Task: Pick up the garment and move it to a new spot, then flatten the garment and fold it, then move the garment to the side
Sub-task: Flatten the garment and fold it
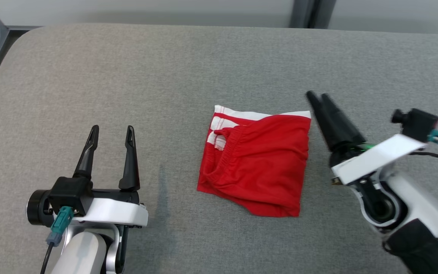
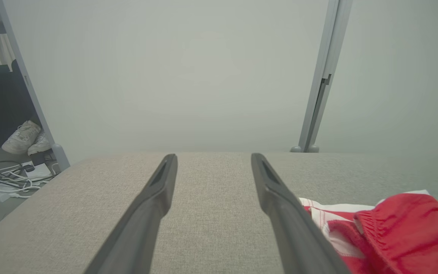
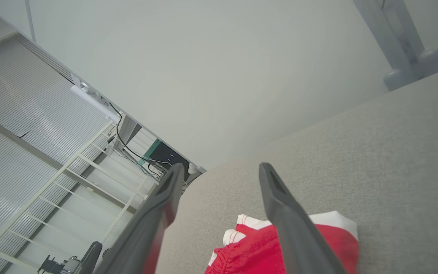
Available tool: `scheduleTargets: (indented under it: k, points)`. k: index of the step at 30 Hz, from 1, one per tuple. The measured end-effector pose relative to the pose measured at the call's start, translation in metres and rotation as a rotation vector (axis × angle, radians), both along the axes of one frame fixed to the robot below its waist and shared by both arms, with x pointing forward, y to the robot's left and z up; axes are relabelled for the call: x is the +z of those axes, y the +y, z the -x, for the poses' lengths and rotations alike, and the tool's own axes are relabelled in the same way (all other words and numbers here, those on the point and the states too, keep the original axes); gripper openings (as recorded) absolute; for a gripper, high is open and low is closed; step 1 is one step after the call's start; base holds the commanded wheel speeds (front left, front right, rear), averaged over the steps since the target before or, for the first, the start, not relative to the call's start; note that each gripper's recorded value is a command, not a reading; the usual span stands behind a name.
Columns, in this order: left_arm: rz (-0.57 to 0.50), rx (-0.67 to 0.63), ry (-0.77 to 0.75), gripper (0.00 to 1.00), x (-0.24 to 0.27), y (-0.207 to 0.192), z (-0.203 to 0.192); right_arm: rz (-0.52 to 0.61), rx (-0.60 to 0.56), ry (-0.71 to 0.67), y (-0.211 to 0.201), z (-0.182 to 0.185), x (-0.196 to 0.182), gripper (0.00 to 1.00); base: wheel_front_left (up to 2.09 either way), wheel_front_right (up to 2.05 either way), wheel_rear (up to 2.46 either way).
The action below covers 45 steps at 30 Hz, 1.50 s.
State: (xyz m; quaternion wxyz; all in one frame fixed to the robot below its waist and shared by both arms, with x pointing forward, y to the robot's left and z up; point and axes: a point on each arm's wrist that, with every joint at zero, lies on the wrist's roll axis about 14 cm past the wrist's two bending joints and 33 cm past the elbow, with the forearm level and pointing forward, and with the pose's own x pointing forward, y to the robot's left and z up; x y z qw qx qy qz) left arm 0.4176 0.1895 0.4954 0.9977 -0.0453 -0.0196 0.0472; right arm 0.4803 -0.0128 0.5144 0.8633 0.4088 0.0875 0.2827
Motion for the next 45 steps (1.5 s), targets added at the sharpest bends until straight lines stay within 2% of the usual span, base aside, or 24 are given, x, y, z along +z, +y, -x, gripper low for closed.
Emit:
scheduleTargets:
  k: [4,12,17,30,45]
  points:
    - [-0.001,-0.017,-0.010,1.00,0.003,-0.006,-0.003,0.032,-0.133,-0.035,-0.049,-0.008,0.005,1.00,0.00,0.00,0.00]
    - [-0.004,-0.046,-0.016,1.00,0.007,-0.014,-0.005,0.258,-0.365,-0.130,-0.143,0.010,0.000,1.00,0.00,0.00,0.00]
    - [0.003,-0.056,-0.008,1.00,0.006,-0.018,-0.002,0.381,-0.465,-0.196,-0.176,0.031,0.007,1.00,0.00,0.00,0.00]
    - [0.005,-0.065,0.004,1.00,0.011,-0.020,0.021,0.587,-0.523,-0.256,-0.201,0.084,0.012,1.00,0.00,0.00,0.00]
    - [-0.002,-0.060,0.017,1.00,0.013,-0.018,0.066,0.694,-0.515,-0.259,-0.196,0.130,0.019,1.00,0.00,0.00,0.00]
